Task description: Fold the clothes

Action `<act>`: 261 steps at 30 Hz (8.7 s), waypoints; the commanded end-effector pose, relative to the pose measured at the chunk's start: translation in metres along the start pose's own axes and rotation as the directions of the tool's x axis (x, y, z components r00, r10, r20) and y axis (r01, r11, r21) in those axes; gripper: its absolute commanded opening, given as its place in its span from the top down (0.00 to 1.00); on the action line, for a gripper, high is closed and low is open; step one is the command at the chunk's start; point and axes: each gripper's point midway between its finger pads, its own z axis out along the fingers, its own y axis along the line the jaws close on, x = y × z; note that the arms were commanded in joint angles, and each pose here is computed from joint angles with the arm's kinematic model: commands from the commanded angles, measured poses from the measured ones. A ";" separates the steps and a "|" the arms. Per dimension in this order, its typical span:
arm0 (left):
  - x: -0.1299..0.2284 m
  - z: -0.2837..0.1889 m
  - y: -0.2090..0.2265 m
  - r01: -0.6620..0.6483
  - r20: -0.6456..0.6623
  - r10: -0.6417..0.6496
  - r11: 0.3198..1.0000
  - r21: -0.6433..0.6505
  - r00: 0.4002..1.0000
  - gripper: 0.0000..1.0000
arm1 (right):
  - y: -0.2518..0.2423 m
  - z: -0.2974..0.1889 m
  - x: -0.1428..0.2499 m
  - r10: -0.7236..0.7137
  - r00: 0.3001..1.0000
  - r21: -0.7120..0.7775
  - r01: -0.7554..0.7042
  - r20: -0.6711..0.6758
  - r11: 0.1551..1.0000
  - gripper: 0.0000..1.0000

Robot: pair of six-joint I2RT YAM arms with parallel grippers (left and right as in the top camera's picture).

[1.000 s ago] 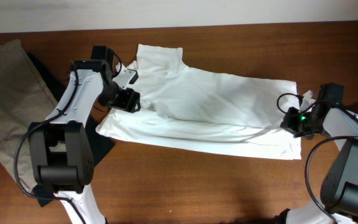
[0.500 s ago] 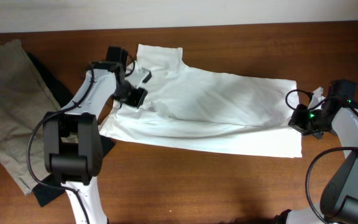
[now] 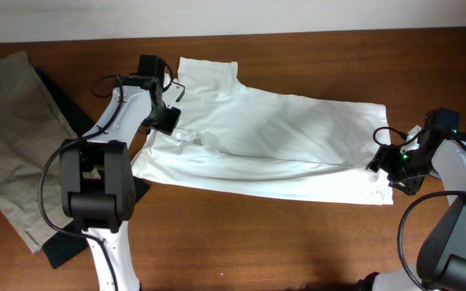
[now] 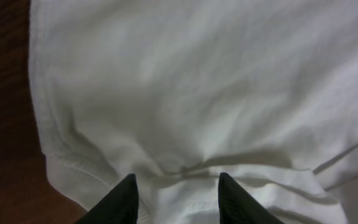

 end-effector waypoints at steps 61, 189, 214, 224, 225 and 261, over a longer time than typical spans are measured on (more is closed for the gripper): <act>-0.190 0.010 -0.013 -0.086 0.615 -0.099 0.961 0.264 0.783 1.00 | 0.047 -0.091 -0.097 -0.091 0.941 -0.115 0.136 0.327 0.984 0.23; 0.034 -0.048 -0.059 0.157 -0.041 -0.152 0.920 0.359 0.987 0.19 | 0.175 -0.042 0.060 -0.481 0.875 -0.065 0.477 -0.055 0.876 0.36; -0.019 -0.131 -0.154 -0.138 -0.026 0.144 0.977 0.160 0.989 1.00 | 0.151 -0.168 0.041 -0.374 0.864 -0.108 0.431 0.338 0.896 0.33; -0.023 -0.141 -0.216 -0.280 -0.069 0.290 0.952 0.126 0.955 0.53 | 0.145 -0.165 0.035 -0.373 0.864 -0.062 0.416 0.339 0.907 0.23; -0.028 -0.150 -0.197 -0.256 -0.061 0.260 0.964 0.073 0.964 0.50 | 0.148 -0.157 0.038 -0.380 0.871 -0.079 0.423 0.312 0.903 0.23; -0.036 -0.114 -0.108 0.020 -0.093 0.021 0.905 0.425 0.995 0.43 | 0.299 0.032 0.050 -0.658 0.716 -0.246 0.698 0.234 0.672 0.06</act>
